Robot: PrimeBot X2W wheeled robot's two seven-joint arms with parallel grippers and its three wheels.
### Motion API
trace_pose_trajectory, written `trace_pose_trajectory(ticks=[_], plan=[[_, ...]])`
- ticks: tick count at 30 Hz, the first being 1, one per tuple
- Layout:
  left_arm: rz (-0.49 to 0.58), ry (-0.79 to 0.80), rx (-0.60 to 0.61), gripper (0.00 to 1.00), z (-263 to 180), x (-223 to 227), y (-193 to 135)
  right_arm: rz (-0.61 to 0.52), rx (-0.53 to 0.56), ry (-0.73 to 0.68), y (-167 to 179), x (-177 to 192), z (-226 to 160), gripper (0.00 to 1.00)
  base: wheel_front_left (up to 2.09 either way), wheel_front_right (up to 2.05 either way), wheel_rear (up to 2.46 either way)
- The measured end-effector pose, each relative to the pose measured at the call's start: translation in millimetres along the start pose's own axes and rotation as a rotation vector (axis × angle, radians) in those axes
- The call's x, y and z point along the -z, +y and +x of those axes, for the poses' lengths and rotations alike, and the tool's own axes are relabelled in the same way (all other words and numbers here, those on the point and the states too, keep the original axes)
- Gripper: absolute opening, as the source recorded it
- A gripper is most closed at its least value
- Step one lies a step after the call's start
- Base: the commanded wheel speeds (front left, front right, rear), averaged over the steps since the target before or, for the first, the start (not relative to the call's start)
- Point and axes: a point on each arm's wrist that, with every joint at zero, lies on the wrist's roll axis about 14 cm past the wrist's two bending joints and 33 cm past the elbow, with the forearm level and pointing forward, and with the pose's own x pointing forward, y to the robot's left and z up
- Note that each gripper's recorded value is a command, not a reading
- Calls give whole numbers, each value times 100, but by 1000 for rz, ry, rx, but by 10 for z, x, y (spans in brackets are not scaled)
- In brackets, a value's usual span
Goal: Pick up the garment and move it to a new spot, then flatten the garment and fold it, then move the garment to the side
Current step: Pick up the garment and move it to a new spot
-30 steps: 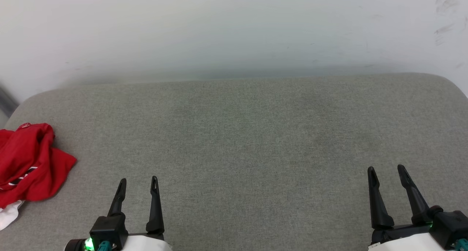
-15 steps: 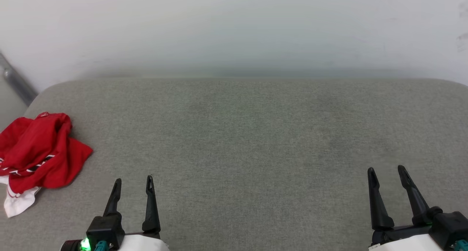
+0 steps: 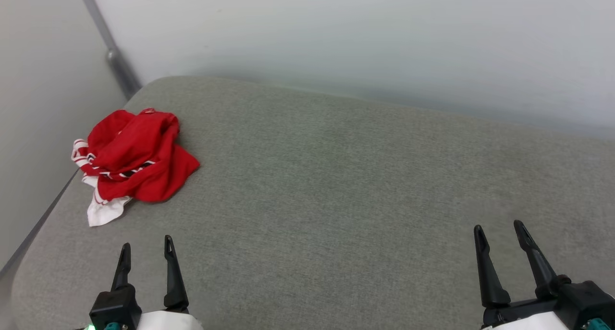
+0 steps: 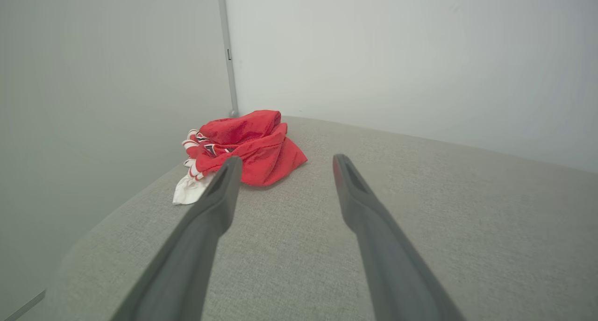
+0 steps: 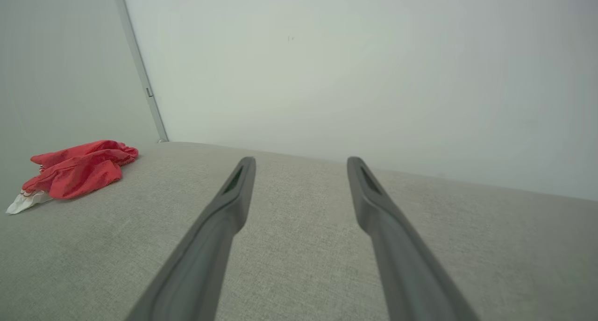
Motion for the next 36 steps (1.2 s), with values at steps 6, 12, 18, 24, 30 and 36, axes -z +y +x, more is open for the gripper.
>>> trace_pose_trajectory(ticks=[6, 12, 18, 24, 30, 36], plan=[[19, 1, -118, 100, -158, -20, 375, 2, -84, 3, 243, 33, 154, 100, 0, 0, 0], [27, -2, -197, 100, -308, -48, 630, 15, -159, 9, 475, 76, 267, 100, 0, 0, 0], [37, -3, -276, 100, -489, -75, 861, 26, -244, 18, 750, 116, 336, 100, 0, 0, 0], [43, 9, -311, 100, -550, -60, 932, 28, -280, 24, 865, 159, 389, 100, 0, 0, 0], [33, 30, -312, 100, -550, 7, 942, 28, -282, 24, 870, 164, 403, 100, 0, 0, 0], [86, -22, -237, 100, -170, -162, 1010, 12, -260, 24, 778, 185, 421, 100, 0, 0, 0]])
